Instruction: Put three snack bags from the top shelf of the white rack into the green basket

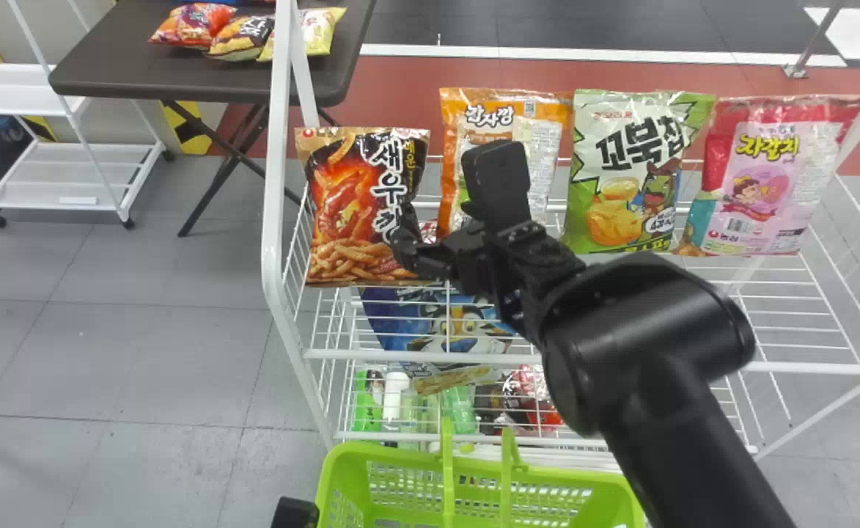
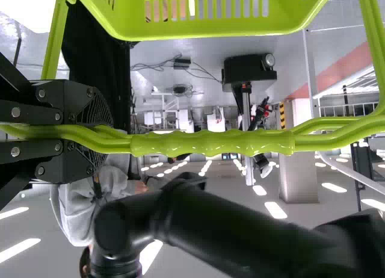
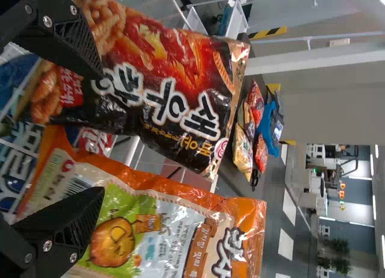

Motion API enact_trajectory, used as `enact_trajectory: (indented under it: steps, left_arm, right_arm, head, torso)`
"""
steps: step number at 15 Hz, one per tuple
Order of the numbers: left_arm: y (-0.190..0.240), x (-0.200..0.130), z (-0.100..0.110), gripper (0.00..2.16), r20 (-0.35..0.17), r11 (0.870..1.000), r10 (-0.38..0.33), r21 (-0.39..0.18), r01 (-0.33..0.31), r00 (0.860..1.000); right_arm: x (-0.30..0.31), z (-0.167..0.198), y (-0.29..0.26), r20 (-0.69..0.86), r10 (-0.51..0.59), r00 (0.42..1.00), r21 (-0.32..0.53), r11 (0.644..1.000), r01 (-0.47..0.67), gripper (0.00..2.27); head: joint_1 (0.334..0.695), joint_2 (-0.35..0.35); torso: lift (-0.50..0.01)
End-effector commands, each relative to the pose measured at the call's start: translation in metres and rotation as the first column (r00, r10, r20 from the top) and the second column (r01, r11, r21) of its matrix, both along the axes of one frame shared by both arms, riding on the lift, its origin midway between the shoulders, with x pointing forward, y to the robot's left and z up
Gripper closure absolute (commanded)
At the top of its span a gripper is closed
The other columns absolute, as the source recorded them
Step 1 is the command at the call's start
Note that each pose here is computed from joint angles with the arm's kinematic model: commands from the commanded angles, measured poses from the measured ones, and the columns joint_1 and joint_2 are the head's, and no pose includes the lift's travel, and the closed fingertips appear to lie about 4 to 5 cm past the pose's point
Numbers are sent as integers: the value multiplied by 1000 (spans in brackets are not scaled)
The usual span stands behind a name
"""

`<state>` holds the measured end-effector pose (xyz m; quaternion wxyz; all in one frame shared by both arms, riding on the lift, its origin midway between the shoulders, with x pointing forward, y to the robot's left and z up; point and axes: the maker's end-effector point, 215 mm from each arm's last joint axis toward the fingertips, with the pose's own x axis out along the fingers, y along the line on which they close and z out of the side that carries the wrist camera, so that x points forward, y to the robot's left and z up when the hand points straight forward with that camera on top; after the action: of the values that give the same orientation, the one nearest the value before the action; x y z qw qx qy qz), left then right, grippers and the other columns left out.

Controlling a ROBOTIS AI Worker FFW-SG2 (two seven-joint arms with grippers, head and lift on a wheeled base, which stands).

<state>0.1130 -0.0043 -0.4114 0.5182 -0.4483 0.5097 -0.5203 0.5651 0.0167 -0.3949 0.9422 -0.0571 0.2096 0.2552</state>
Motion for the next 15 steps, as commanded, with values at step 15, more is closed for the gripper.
enact_trajectory:
  steps: [15]
  left_arm:
    - [-13,9,1,2118,9,998,-66,-19,66,998]
  right_arm:
    - [35,-12,35,-76,143,987,33,990,-140,572]
  head:
    - [695,45]
  torso:
    - [0]
